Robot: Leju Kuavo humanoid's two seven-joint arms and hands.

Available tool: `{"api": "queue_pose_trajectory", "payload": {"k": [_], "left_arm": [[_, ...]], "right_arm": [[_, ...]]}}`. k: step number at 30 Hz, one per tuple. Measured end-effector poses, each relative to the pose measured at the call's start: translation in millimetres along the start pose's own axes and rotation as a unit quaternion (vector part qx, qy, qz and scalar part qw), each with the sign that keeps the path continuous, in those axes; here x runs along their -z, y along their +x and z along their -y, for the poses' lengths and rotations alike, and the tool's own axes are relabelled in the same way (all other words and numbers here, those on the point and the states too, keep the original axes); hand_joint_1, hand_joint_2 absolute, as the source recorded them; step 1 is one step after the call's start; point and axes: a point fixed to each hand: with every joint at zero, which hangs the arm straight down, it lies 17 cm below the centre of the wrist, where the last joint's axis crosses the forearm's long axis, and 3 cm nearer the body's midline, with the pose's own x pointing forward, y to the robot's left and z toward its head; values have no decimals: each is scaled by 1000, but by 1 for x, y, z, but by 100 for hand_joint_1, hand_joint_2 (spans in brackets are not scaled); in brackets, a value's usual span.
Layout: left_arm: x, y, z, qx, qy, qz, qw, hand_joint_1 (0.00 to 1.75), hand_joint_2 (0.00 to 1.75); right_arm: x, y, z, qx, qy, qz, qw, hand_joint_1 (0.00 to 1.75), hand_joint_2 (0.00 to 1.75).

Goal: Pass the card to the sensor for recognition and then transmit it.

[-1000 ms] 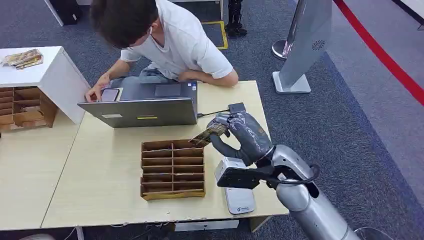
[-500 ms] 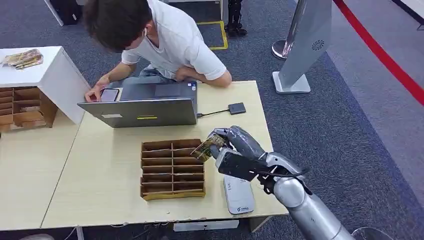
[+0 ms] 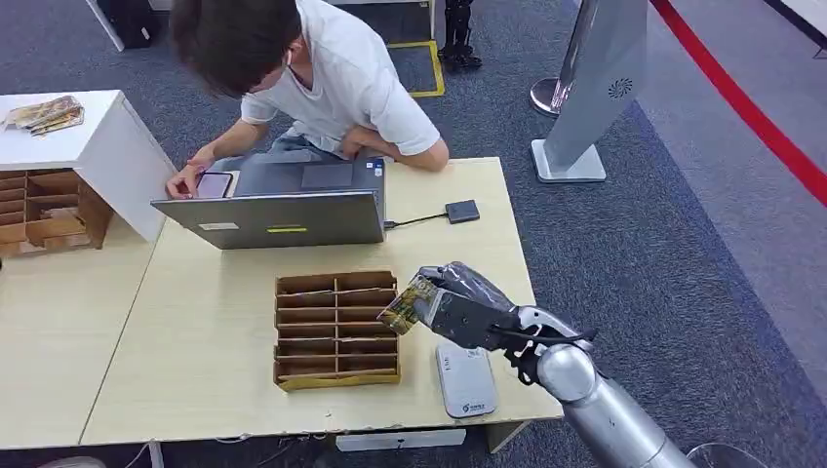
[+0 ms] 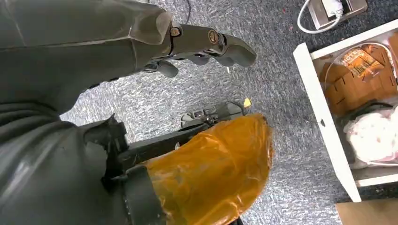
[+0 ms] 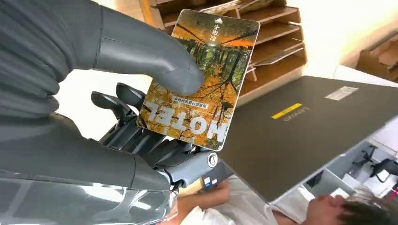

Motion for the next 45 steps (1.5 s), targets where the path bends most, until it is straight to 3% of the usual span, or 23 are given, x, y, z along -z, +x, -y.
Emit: {"api": "queue_pose_trajectory", "payload": {"k": [21, 45], "left_arm": [[-4, -16, 1, -18, 8, -3, 1000, 0, 0], [-4, -16, 2, -4, 8, 1, 1000, 0, 0]], "right_arm": [[-31, -55, -1, -6, 76, -77, 994, 175, 175], [-59, -97, -10, -23, 110, -139, 984, 175, 175]]}}
